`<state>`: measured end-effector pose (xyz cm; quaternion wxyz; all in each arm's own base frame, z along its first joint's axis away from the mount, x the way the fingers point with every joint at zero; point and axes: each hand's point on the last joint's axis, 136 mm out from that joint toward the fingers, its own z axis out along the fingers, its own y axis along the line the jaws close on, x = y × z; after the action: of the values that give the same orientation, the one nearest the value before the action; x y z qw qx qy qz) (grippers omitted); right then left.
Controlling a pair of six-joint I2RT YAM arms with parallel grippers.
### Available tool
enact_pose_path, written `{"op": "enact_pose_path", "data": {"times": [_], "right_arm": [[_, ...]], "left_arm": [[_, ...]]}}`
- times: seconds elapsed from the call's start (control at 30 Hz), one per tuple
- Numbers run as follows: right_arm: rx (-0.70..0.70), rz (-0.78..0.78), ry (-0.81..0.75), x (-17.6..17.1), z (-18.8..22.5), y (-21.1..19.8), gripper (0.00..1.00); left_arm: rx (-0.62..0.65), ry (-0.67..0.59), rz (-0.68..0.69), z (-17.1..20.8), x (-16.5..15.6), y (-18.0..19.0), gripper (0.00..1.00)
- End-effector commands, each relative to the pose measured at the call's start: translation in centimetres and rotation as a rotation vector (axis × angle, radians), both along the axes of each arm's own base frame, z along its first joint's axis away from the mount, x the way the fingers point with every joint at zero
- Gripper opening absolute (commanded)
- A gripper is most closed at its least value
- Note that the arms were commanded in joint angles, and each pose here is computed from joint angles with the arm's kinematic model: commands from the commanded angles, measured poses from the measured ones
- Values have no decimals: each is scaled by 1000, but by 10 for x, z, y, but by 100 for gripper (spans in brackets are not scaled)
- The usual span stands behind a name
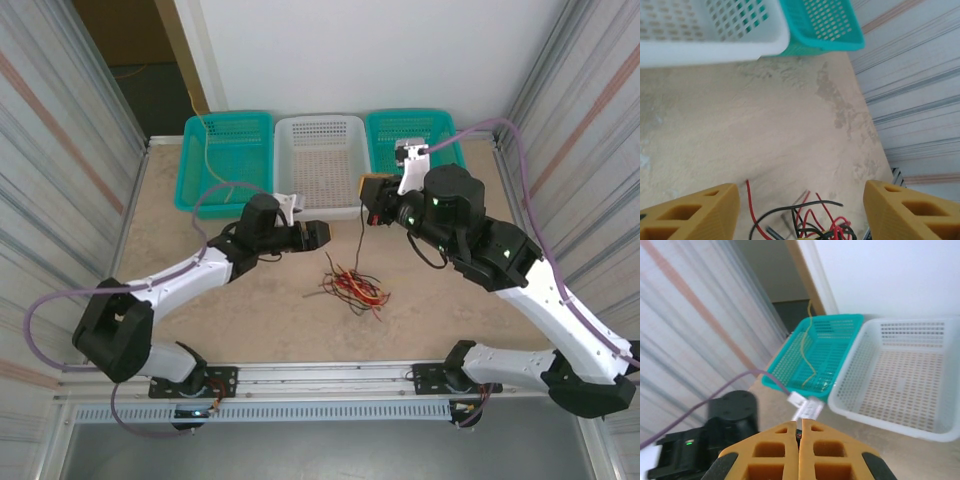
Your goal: Untangle the cables
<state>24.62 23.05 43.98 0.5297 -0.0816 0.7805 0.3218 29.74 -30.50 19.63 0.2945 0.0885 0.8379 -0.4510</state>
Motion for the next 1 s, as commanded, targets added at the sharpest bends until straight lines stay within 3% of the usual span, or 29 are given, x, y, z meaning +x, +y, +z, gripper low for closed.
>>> {"op": "enact_pose_path", "data": {"times": [0.0, 0.2, 0.37, 0.53, 0.67, 0.8, 0.97], "right_arm": [[33, 9, -18, 5, 11, -5, 0], [86, 10, 14, 12, 10, -10, 0], [135, 12, 47, 18, 6, -14, 0], [184, 24, 79, 22, 5, -16, 0], [221, 42, 96, 25, 6, -14, 0], [241, 52, 111, 26, 4, -13, 0], [243, 40, 137, 28, -6, -15, 0]], "left_arm": [[-100, -242, -90, 78, -9, -6, 74], [-199, -490, -308, 132, -47, -30, 88], [-199, -521, -407, 133, -48, -58, 89], [-259, -508, -479, 133, -46, -78, 78], [-216, -501, -477, 120, -39, -88, 70], [-183, -502, -491, 112, -37, -95, 50], [-151, -501, -485, 106, -36, -98, 5]]}}
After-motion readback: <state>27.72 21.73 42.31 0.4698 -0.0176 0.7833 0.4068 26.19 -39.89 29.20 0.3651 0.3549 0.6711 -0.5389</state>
